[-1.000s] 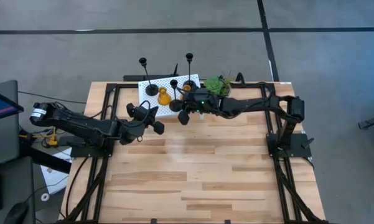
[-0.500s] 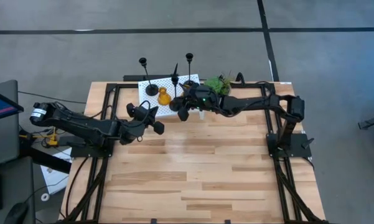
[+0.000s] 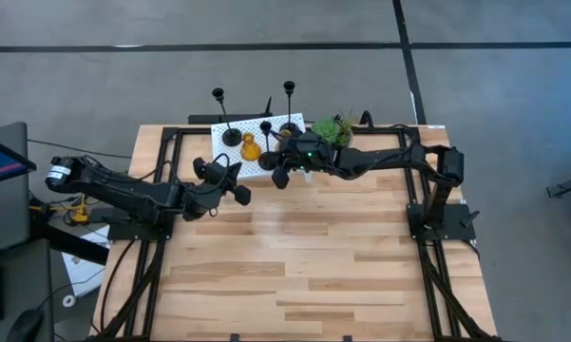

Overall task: Pick & Place candle stick holders
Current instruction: Adjust the candle holders on the shelf

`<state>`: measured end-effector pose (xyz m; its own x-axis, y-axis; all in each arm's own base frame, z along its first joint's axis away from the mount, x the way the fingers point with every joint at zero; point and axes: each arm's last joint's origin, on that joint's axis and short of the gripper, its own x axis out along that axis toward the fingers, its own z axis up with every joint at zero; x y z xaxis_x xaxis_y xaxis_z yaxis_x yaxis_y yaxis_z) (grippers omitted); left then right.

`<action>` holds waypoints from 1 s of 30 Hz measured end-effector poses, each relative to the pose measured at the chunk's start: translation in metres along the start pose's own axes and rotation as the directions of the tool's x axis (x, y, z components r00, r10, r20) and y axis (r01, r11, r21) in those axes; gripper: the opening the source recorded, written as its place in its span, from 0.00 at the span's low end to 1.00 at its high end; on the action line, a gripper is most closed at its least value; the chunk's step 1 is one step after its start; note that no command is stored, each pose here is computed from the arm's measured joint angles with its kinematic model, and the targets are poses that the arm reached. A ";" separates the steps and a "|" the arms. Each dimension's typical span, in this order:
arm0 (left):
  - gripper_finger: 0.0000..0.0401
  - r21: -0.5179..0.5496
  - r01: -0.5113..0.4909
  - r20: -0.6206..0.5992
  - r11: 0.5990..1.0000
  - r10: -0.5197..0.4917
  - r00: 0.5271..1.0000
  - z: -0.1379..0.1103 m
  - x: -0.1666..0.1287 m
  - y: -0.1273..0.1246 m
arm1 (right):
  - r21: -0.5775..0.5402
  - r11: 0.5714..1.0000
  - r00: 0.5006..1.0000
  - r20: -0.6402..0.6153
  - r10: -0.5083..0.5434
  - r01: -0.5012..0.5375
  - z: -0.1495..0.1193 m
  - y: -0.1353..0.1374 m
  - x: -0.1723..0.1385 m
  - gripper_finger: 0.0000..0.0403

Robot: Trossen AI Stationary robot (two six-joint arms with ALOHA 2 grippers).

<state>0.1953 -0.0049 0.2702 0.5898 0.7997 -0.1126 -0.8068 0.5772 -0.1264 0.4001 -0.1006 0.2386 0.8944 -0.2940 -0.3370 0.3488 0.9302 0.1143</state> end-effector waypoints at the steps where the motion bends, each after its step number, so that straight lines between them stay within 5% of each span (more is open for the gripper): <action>1: 0.01 0.000 0.000 0.000 1.000 0.000 1.000 0.000 0.000 0.000 | -0.002 1.000 1.000 -0.011 0.002 -0.002 -0.001 0.001 0.000 0.00; 30: 0.01 0.000 0.000 0.000 1.000 0.000 1.000 0.000 0.000 0.000 | 0.005 1.000 0.999 -0.032 -0.029 0.029 -0.002 -0.010 0.000 0.00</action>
<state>0.1953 -0.0049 0.2702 0.5898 0.7997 -0.1125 -0.8068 0.5771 -0.1268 0.3965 -0.1095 0.2355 0.8746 -0.3138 -0.3696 0.3762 0.9201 0.1091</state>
